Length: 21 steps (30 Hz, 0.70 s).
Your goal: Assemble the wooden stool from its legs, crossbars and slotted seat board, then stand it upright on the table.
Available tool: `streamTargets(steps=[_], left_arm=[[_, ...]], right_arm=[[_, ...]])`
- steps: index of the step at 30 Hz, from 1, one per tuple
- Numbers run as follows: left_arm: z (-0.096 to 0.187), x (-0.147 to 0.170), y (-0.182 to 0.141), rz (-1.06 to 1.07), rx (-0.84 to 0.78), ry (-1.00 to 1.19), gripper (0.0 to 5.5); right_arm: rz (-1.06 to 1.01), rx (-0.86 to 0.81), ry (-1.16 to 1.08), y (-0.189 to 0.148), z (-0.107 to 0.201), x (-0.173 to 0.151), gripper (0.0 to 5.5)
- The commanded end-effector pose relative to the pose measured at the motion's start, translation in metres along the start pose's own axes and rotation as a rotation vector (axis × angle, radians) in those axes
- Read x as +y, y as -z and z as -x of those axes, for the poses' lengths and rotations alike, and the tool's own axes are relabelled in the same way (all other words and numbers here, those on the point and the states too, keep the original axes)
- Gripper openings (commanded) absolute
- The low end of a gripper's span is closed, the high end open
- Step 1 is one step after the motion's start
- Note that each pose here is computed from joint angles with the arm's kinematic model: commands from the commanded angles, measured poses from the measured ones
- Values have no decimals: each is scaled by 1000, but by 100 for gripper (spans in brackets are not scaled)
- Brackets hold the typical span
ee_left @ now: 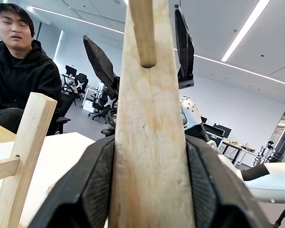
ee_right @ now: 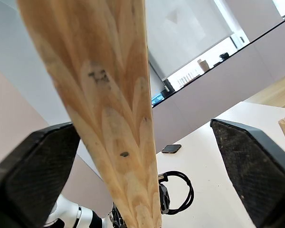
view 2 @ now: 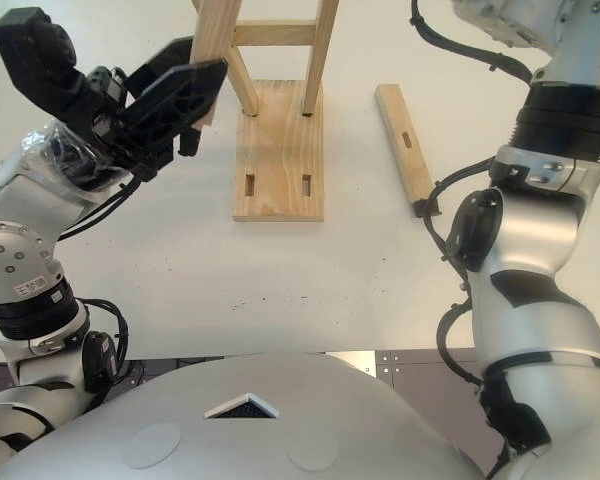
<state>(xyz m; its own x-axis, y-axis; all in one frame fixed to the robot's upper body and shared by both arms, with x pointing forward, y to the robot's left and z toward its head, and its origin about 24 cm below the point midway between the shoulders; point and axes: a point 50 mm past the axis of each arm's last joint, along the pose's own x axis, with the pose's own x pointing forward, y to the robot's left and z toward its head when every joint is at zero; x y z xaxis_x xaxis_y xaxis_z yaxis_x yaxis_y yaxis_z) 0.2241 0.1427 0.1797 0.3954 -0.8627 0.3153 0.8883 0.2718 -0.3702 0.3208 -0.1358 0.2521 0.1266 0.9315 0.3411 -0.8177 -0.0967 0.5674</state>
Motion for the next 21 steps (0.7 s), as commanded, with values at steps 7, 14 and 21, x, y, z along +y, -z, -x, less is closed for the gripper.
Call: streamTargets(steps=[7,14,21], left_arm=[[4,-3,11,6,59,19,202],[6,1,11,-1,51,-5,202],[7,18,11,-19,41,-122,202]], right_arm=[[41,7,-15,-14,7,12,320],[81,3,-2,-17,7,13,211],[179,-10,44,-11,10,7,209]])
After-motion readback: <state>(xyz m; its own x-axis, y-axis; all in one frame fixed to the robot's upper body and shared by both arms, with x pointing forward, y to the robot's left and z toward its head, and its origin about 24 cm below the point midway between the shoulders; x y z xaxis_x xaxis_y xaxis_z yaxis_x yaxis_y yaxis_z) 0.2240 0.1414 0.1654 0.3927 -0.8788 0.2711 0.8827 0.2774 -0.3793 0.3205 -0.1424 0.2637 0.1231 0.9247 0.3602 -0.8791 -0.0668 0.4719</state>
